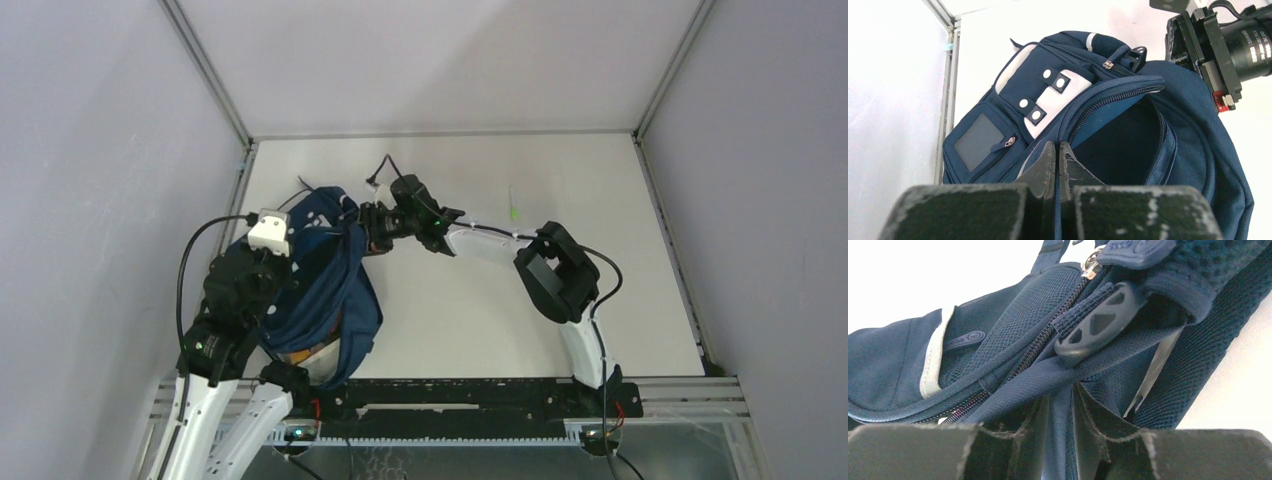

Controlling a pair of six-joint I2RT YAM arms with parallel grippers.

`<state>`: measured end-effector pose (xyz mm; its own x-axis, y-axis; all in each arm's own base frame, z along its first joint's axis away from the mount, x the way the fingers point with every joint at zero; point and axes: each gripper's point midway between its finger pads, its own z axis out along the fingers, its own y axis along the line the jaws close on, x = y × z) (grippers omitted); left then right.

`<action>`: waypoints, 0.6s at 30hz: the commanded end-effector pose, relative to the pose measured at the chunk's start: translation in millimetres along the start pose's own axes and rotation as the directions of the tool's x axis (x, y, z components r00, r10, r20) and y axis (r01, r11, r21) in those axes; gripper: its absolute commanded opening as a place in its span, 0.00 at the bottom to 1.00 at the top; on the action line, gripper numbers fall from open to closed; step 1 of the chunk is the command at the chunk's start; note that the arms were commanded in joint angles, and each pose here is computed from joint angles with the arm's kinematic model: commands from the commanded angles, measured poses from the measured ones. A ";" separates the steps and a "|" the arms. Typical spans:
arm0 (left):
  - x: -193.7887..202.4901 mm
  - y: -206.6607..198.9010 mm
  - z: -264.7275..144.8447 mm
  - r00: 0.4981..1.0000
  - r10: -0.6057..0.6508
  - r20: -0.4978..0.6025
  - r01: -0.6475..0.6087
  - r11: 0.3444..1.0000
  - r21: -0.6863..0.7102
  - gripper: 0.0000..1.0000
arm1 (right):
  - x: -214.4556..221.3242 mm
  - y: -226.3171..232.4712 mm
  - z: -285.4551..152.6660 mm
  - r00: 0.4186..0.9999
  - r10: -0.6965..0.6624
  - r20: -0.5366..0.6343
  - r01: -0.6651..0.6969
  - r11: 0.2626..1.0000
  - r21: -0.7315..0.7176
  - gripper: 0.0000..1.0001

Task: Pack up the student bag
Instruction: Adjust the student bag at the center of the board.

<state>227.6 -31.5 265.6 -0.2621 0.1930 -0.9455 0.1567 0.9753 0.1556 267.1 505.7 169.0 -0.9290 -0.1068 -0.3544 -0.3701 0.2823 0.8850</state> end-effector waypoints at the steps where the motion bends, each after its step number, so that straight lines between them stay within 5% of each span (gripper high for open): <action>1: -22.6 -7.2 5.0 0.996 -0.012 0.093 0.009 0.999 0.039 0.00 | 16.5 92.0 10.4 0.983 -0.180 -0.040 0.165 0.957 -0.238 0.34; 18: -15.3 1.7 14.1 0.995 -0.031 0.094 0.033 0.999 -0.017 0.00 | 25.1 50.9 33.4 0.978 -0.187 -0.095 0.180 0.980 -0.085 0.35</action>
<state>232.1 -22.6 252.8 -0.2831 0.1940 -0.9392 0.1086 0.9795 0.1696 267.6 519.2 143.1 -0.9218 -0.1657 -0.3504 -0.3867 0.3295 0.8613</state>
